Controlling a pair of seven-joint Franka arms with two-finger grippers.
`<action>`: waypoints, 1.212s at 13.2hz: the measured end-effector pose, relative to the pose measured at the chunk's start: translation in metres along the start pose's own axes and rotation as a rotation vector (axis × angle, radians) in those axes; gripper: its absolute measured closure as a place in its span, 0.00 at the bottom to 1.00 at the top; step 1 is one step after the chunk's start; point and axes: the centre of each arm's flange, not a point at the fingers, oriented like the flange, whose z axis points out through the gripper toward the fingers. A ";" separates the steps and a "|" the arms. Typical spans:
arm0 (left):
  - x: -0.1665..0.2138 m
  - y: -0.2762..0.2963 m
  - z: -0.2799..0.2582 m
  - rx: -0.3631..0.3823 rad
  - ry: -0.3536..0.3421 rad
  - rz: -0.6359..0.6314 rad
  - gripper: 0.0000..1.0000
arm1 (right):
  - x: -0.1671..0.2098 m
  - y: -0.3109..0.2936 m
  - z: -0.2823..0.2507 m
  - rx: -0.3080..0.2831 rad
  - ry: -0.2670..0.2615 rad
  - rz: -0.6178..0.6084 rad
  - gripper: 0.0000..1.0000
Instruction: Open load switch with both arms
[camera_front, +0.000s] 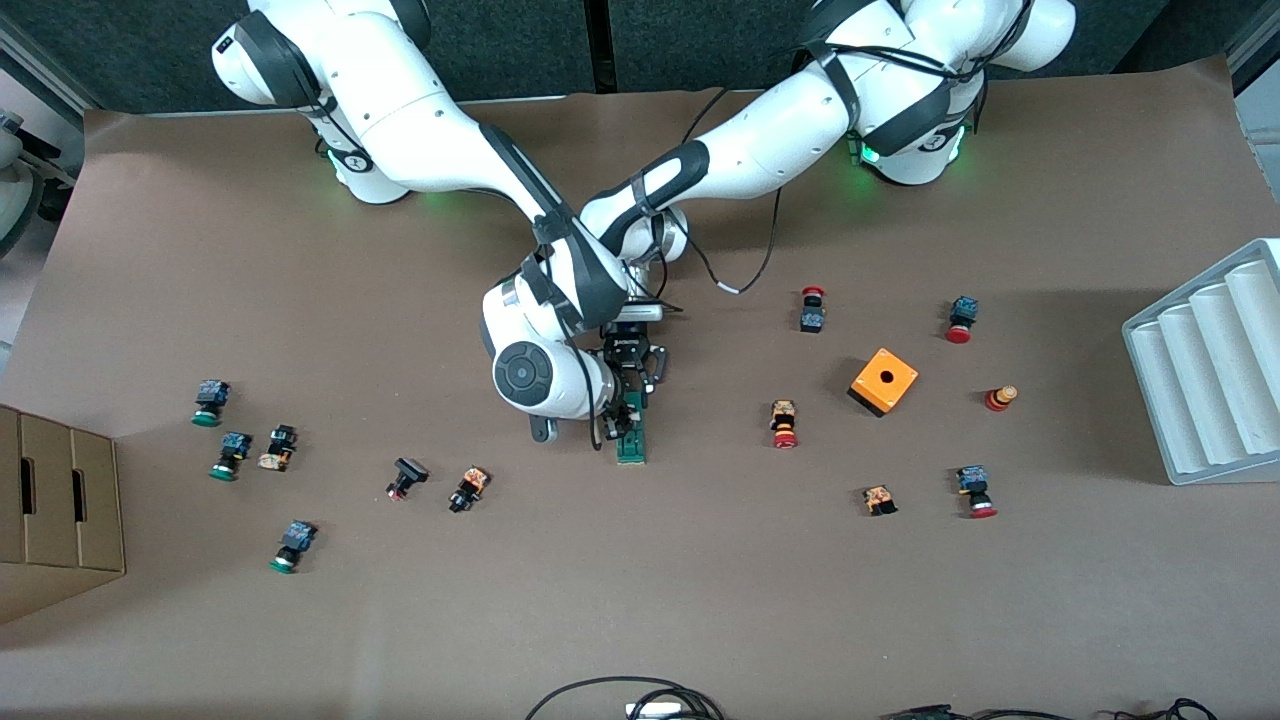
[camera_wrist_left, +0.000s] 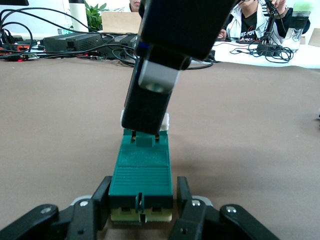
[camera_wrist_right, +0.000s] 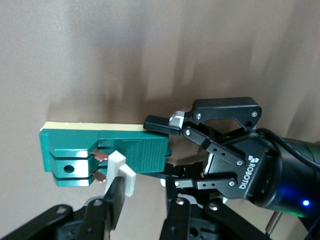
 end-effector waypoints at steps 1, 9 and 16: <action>0.000 0.000 0.000 0.000 0.000 0.000 0.42 | 0.000 0.001 0.002 -0.002 0.004 -0.002 0.59; 0.000 0.000 0.000 0.000 0.000 0.000 0.42 | -0.001 0.007 0.014 -0.004 0.024 -0.012 0.59; 0.000 0.000 0.000 0.000 0.000 0.000 0.42 | 0.023 -0.013 -0.024 0.019 0.001 0.000 0.17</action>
